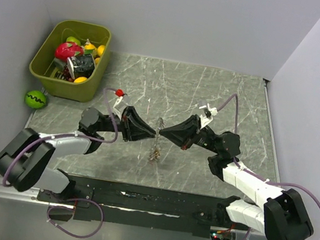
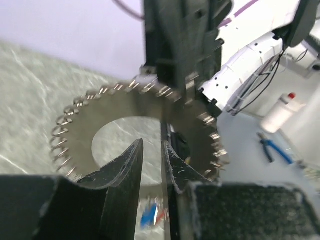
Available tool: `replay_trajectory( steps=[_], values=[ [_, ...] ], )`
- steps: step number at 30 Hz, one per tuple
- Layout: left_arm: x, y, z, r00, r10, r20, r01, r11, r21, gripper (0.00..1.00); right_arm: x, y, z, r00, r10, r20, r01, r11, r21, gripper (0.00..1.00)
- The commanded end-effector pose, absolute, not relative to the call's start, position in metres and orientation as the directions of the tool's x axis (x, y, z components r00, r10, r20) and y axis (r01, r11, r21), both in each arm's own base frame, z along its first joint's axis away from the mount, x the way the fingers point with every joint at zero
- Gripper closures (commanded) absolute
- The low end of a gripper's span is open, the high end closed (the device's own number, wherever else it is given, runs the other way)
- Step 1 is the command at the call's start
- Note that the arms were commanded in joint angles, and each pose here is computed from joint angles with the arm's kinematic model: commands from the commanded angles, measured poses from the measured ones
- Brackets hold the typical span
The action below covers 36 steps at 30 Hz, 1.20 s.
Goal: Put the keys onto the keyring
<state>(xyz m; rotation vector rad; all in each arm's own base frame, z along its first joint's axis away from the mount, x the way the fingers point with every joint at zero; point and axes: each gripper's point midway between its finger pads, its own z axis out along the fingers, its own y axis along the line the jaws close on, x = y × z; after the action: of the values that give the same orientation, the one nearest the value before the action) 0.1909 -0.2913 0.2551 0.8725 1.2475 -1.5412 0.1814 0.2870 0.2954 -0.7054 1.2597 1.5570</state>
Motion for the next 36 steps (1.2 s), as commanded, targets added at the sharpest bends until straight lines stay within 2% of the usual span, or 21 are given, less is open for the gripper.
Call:
replay_trajectory(
  steps=[1,8,12,18,28,36],
  values=[
    [0.167,-0.281,0.318,-0.083,-0.430,-0.899,0.991,-0.133,-0.028,0.73,0.178,0.281,0.330,-0.249,0.419,-0.873,-0.962,-0.001,0.273,1.00],
    [0.165,-0.282,0.326,-0.074,-0.449,-0.891,0.988,-0.152,-0.006,0.74,0.178,0.280,0.328,-0.244,0.416,-0.876,-0.962,0.009,0.272,1.00],
    [0.167,-0.280,0.329,-0.033,-0.442,-0.896,0.994,-0.105,0.015,0.69,0.179,0.280,0.326,-0.241,0.412,-0.879,-0.961,0.023,0.275,1.00],
    [0.167,-0.277,0.333,0.022,-0.419,-0.908,0.997,-0.053,0.049,0.71,0.179,0.279,0.327,-0.231,0.412,-0.881,-0.963,0.032,0.268,1.00],
    [0.161,-0.285,0.340,0.009,-0.437,-0.900,0.992,-0.108,0.062,0.66,0.179,0.281,0.325,-0.248,0.410,-0.878,-0.960,0.016,0.279,1.00],
    [0.162,-0.288,0.346,0.029,-0.442,-0.897,0.991,-0.101,0.082,0.68,0.181,0.281,0.323,-0.255,0.406,-0.877,-0.957,0.020,0.288,1.00]
  ],
)
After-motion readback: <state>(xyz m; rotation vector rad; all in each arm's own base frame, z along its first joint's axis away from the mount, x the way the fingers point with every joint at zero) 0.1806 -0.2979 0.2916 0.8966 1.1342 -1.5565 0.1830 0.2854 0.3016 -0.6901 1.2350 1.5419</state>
